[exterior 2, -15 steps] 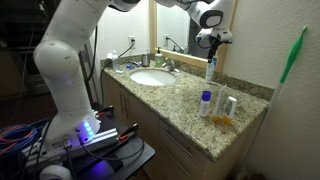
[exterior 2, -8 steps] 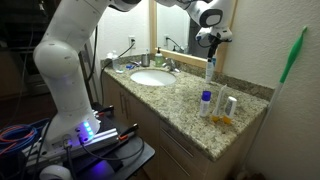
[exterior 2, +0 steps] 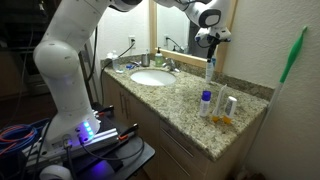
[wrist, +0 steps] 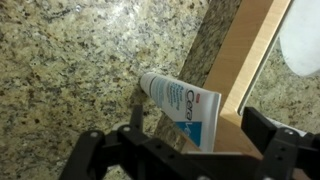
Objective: Move the tube near the mirror towards you
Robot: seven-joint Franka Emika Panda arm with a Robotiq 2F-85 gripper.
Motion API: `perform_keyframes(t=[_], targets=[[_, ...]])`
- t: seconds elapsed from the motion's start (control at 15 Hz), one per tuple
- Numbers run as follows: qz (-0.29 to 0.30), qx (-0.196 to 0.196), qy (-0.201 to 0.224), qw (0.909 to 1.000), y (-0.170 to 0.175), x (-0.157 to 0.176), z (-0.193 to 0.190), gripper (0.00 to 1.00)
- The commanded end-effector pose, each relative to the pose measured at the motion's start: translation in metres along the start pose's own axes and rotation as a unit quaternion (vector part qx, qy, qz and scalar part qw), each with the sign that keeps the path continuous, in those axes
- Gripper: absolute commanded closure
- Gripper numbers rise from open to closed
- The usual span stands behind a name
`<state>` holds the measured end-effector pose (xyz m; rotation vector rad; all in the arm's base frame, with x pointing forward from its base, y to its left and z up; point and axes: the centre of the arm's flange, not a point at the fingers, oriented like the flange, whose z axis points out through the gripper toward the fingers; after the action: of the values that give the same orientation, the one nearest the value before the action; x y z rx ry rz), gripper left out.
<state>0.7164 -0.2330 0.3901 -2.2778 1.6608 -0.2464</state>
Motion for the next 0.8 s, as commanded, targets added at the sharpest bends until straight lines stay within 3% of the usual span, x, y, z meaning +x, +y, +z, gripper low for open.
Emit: perform_keyframes(t=[0.0,0.27,0.33,0.47,0.73], targets=[[-0.003,-0.007,0.004,1.0,-0.01,0.004,0.013,0.0],[0.002,-0.019,0.011,0.9997,-0.008,0.011,0.027,0.04],[0.002,-0.02,0.012,0.9997,-0.007,0.012,0.03,0.26],[0.003,-0.02,0.011,0.9997,-0.007,0.012,0.032,0.31],[0.001,-0.017,0.017,0.9997,-0.008,0.013,0.028,0.58]])
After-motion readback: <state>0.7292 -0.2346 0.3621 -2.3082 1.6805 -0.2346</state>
